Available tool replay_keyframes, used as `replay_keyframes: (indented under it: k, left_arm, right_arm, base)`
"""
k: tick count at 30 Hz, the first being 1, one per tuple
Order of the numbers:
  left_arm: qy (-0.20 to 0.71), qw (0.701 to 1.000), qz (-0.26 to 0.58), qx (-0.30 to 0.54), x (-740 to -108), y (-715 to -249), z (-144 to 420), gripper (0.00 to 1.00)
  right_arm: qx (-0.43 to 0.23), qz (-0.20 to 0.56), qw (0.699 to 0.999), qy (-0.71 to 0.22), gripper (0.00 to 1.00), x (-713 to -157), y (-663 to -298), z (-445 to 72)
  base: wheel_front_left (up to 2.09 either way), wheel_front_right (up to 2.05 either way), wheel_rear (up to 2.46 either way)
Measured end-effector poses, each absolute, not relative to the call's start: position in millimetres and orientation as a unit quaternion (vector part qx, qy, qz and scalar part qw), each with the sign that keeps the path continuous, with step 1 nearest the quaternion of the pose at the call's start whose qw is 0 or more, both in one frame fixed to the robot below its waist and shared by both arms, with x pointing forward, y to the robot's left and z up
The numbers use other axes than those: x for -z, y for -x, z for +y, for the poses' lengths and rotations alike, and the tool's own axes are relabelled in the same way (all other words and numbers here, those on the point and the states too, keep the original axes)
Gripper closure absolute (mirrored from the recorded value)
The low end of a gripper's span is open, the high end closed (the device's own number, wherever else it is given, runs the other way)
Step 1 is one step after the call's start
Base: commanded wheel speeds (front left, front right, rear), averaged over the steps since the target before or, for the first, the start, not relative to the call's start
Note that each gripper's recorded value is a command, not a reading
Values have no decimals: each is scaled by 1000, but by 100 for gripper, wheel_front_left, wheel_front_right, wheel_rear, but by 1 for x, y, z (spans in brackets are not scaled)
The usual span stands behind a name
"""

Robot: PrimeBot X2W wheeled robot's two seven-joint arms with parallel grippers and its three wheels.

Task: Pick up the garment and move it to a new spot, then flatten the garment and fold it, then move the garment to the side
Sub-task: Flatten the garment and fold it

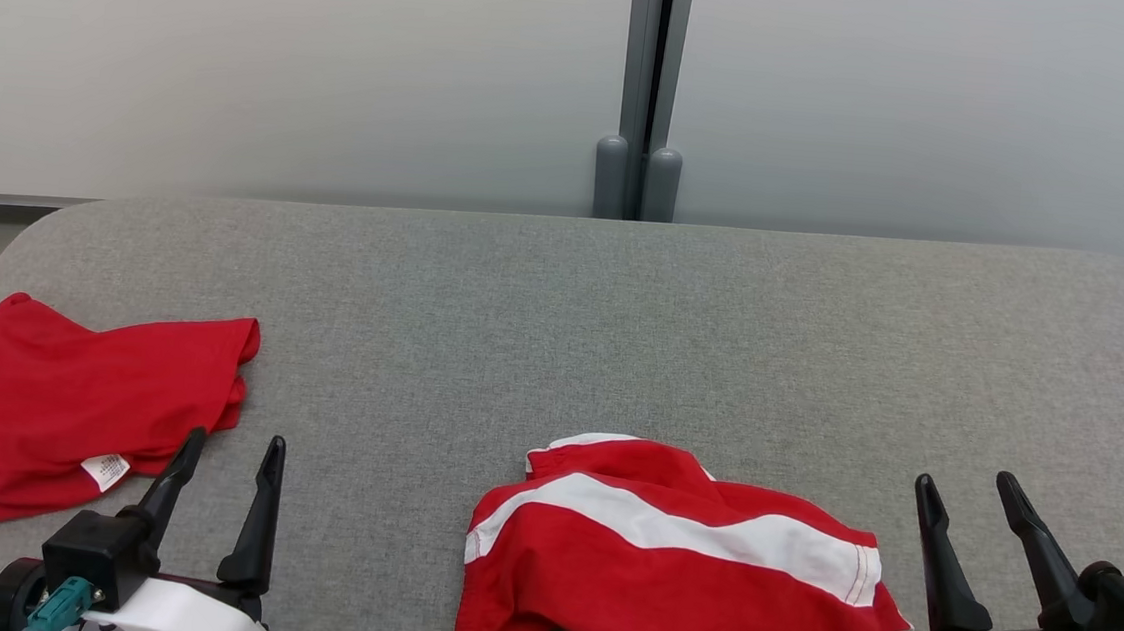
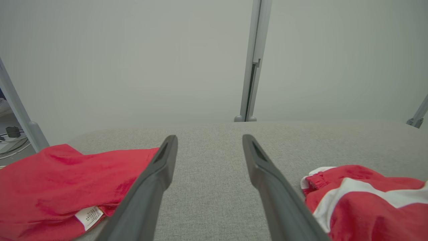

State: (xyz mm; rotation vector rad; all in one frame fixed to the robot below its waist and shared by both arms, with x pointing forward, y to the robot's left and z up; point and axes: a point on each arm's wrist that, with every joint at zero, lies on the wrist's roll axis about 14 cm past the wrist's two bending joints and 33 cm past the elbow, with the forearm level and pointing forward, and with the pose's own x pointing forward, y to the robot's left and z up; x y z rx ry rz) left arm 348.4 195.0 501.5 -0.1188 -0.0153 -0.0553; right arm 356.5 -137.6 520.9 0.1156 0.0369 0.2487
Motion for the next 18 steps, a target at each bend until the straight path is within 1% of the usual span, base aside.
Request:
replay_keyframes:
  k: [5,9,14,18]
  left_arm:
    - [60,998,-4,28,-500,-348,194,0]
    - [63,996,15,68,-497,-354,172,0]
    - [77,983,80,144,-476,-367,122,0]
    - [83,964,170,189,-437,-366,89,0]
  right_arm:
    - [-124,22,990,-60,0,-518,-357,-137]
    - [-126,27,990,-61,0,-515,-359,-136]
    - [-138,39,988,-63,0,-510,-365,-126]
    - [-137,48,987,-64,0,-505,-367,-127]
  base:
    - [0,0,0]
    - [0,0,0]
    - [0,0,0]
    - [0,0,0]
